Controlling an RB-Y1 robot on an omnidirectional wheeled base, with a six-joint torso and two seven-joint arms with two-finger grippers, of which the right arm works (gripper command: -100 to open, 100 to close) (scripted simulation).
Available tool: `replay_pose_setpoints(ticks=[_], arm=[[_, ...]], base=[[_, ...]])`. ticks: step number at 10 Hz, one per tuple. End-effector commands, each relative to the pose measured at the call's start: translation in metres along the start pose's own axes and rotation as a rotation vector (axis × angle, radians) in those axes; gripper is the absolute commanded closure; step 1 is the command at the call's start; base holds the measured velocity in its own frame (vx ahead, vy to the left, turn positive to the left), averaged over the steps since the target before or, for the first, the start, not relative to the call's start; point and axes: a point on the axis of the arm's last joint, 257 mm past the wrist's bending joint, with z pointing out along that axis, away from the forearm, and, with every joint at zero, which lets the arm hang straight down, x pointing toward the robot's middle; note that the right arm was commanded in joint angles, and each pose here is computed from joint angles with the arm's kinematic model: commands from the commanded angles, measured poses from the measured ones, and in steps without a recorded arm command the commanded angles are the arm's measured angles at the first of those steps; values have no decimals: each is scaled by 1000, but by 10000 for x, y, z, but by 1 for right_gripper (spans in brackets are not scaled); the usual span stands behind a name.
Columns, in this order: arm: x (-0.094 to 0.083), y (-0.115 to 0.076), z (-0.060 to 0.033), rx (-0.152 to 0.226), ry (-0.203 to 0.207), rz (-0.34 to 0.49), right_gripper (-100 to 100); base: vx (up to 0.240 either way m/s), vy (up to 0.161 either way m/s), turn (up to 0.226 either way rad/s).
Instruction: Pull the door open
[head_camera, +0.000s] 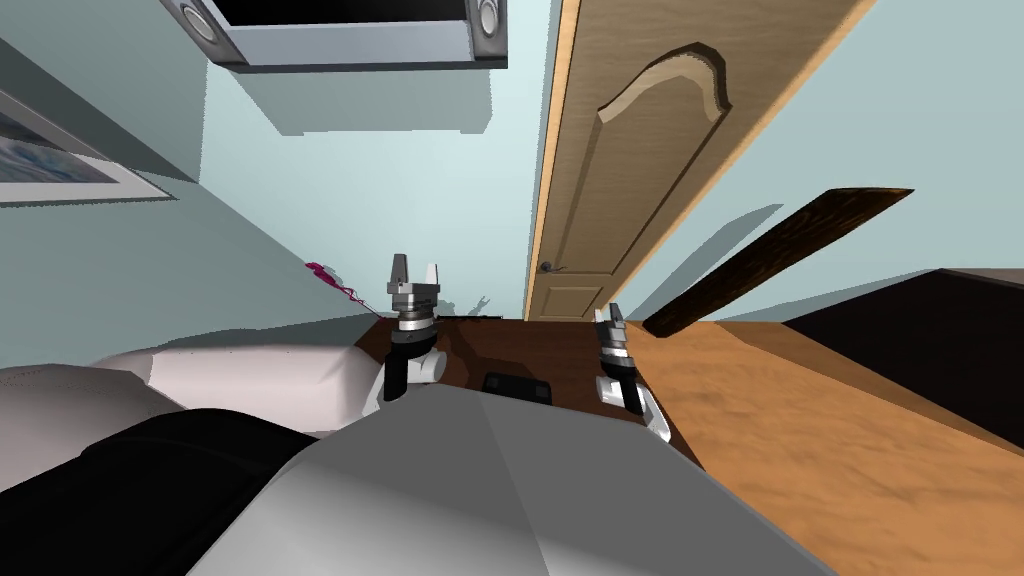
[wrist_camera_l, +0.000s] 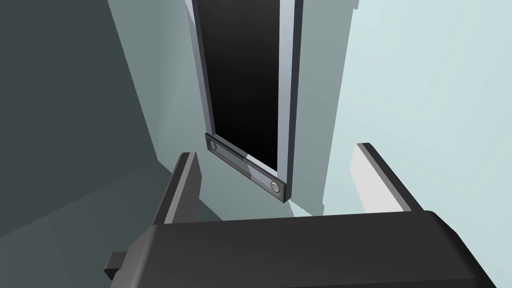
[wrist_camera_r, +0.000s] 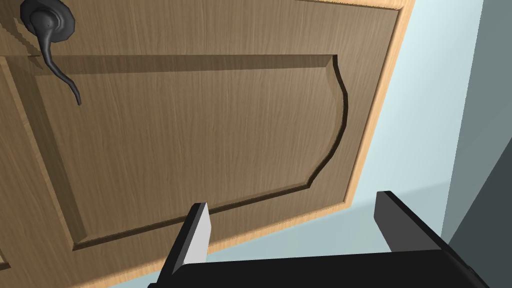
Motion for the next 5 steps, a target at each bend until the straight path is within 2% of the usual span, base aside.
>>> replay_pose_setpoints(ticks=[1,5], arm=[[-32,-131,-30,24,7,0,-100],[-95,-432,-100,85,21,-1,-100]], base=[[103,43,33],[97,49,29]])
